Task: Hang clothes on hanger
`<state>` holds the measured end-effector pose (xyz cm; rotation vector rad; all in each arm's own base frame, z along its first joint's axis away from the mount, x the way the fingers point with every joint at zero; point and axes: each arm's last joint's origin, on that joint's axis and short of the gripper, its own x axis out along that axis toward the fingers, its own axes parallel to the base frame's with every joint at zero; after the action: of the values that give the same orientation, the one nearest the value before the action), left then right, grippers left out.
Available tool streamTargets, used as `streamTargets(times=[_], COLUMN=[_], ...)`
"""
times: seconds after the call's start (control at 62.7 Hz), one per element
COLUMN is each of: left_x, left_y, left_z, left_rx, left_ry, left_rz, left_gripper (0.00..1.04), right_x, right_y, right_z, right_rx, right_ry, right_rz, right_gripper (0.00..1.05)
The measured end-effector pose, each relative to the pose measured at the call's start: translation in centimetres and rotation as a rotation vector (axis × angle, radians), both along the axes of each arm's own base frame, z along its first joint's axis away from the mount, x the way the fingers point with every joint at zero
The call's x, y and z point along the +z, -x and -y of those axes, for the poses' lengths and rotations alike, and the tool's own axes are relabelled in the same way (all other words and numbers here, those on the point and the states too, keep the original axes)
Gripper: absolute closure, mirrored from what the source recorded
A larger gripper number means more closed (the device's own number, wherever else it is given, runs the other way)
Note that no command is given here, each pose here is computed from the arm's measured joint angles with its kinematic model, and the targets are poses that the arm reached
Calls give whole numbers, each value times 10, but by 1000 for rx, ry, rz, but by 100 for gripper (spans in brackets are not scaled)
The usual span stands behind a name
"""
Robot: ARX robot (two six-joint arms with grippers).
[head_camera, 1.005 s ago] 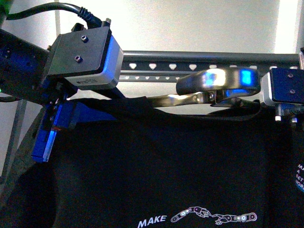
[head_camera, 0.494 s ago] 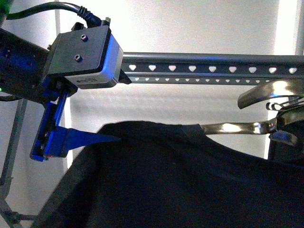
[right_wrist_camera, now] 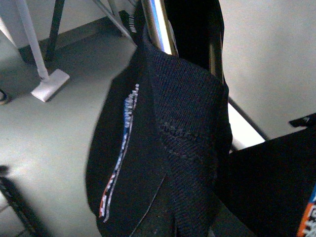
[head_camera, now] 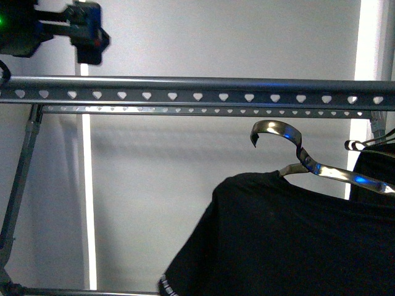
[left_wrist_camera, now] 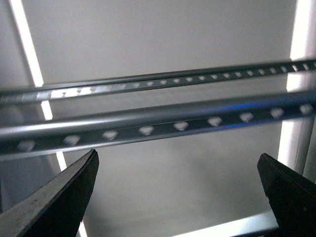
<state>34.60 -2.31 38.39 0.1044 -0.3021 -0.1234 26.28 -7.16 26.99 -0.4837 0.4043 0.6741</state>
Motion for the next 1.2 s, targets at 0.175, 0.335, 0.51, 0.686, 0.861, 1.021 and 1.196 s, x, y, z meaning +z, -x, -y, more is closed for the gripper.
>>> streamTargets(times=[0.175, 0.335, 0.51, 0.686, 0.861, 1.021, 1.196], left_x=[-1, 0, -39, -102, -144, -162, -178], left_y=[2, 19, 67, 112, 144, 160, 177], left_z=[-36, -39, -30, -23, -23, -23, -23], left_rx=[55, 44, 120, 118, 122, 122, 122], left_ry=[416, 437, 202, 123, 110, 109, 109], left_rz=[-132, -155, -268, -291, -307, -310, -309], left_gripper=[7, 10, 40, 78, 101, 101, 101], right_x=[7, 21, 47, 67, 67, 66, 63], right_y=[-3, -9, -24, -53, -75, -88, -102], right_z=[1, -2, -4, -5, -8, -13, -24], right_rx=[-135, -197, -308, -443, -535, -565, -586], right_ry=[-292, -471, -667, -872, -980, -1023, -1035], right_rz=[-103, -118, -135, -185, -246, -278, -296], right_gripper=[101, 102, 102, 102, 102, 102, 102])
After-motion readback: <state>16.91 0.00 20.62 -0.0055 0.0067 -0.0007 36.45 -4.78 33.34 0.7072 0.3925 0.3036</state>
